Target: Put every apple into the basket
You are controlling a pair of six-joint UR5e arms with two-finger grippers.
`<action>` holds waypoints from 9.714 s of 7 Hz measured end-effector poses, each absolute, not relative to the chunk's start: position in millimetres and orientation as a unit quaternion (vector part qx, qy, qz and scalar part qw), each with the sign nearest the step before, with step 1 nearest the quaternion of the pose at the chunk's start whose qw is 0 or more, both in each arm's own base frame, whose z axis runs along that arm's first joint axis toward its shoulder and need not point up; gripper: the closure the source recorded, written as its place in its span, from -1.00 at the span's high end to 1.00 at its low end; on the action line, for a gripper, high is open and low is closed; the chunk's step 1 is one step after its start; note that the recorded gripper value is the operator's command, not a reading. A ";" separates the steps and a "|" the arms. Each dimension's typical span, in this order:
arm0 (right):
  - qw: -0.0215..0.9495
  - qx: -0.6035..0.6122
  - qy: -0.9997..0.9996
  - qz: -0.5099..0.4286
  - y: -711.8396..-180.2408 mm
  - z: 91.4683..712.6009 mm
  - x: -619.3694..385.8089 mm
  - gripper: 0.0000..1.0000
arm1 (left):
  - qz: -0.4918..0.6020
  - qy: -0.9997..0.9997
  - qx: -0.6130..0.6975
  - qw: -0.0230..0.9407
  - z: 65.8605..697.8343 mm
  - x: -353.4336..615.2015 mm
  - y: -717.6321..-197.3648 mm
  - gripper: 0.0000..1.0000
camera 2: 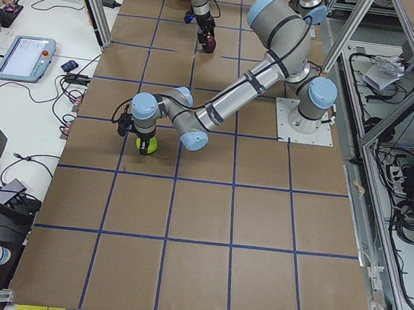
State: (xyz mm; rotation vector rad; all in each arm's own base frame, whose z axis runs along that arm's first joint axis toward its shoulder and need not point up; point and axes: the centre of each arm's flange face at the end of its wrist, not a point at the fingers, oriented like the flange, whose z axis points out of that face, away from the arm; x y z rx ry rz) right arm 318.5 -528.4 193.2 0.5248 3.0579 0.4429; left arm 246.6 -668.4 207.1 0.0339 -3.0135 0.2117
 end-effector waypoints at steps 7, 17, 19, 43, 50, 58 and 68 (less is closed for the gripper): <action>0.013 0.132 0.989 0.063 -591.0 318.4 233.7 -1.00 | 0.025 -0.996 -0.046 0.078 289.6 156.5 -657.4 -0.32; -0.075 -0.032 0.997 0.013 -661.7 310.8 -259.9 -1.00 | 0.075 -0.968 -0.010 0.239 246.2 -352.9 -554.6 -0.34; -0.076 -0.041 0.996 0.012 -668.8 278.4 -272.3 -0.77 | 0.105 -0.946 -0.030 0.305 223.8 -363.0 -551.0 -0.31; 0.042 0.281 0.957 0.061 -666.7 261.6 217.2 1.00 | -0.051 -0.998 0.031 -0.014 519.8 -145.6 -527.2 1.00; 0.061 0.294 0.950 0.091 -635.4 209.1 225.5 1.00 | -0.017 -0.998 0.024 -0.051 521.3 -128.8 -534.2 1.00; 0.004 0.233 0.970 0.062 -635.8 267.7 198.2 -1.00 | -0.021 -0.999 0.018 -0.037 515.2 -132.1 -536.6 1.00; -0.080 0.063 0.994 0.027 -675.9 282.5 -124.7 1.00 | -0.027 -0.999 0.018 -0.037 512.0 -131.8 -534.5 1.00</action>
